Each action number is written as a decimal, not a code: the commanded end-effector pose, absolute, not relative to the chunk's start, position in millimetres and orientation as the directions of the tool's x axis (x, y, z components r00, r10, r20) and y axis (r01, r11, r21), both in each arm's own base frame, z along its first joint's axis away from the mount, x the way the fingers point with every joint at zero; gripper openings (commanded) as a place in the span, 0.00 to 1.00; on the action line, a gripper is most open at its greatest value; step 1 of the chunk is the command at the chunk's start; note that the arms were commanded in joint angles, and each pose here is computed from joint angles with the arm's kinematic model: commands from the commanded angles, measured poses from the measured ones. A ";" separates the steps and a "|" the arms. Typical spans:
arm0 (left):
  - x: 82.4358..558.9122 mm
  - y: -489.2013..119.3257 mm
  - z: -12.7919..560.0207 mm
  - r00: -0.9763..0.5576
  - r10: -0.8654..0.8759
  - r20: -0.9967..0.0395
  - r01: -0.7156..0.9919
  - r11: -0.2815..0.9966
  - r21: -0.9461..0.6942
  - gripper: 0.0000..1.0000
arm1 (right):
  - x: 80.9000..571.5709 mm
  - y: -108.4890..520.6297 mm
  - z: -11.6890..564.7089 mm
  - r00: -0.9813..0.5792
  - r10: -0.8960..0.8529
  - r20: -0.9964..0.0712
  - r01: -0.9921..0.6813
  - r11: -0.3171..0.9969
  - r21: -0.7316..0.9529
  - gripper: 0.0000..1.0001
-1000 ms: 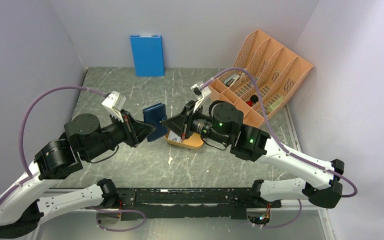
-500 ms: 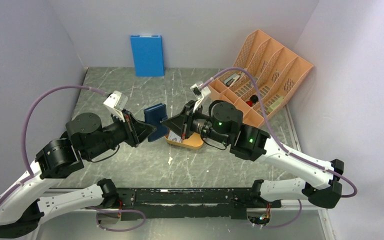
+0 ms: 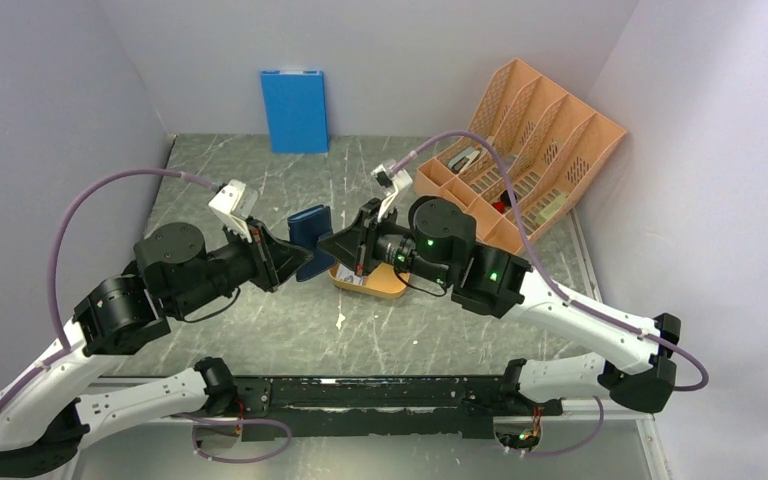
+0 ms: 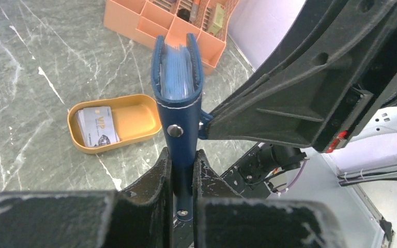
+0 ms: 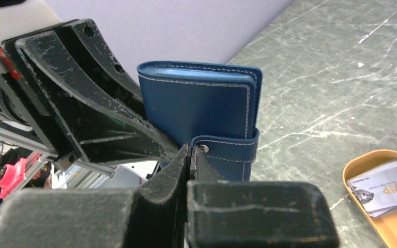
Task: Put the credit cards into the card holder
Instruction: Close the card holder.
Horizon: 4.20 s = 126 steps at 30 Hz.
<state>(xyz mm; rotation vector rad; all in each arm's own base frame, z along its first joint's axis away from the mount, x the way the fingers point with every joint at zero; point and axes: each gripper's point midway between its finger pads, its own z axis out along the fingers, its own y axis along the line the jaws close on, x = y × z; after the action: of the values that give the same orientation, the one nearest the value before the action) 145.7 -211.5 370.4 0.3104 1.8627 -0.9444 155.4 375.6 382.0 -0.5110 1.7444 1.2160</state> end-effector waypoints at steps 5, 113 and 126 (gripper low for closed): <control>102.4 -259.1 418.0 -0.505 -0.182 -0.844 0.773 0.338 -0.536 0.05 | 159.5 401.0 372.3 -0.526 0.135 -0.840 -0.741 0.412 0.530 0.00; 24.6 -235.1 504.5 -0.416 -0.261 -0.871 0.908 -0.076 -0.411 0.05 | 181.2 403.9 303.3 -0.688 -0.046 -0.724 -0.635 0.521 0.570 0.00; 94.2 -222.1 452.4 -0.411 -0.249 -0.877 0.798 0.366 -0.478 0.05 | 173.4 395.5 321.5 -0.672 -0.030 -0.740 -0.666 0.462 0.585 0.21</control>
<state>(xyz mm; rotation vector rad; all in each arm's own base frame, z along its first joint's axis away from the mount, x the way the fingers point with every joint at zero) 126.9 -203.8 379.8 0.4092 1.8290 -1.0076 149.3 387.5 379.6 -0.5999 1.9274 1.3538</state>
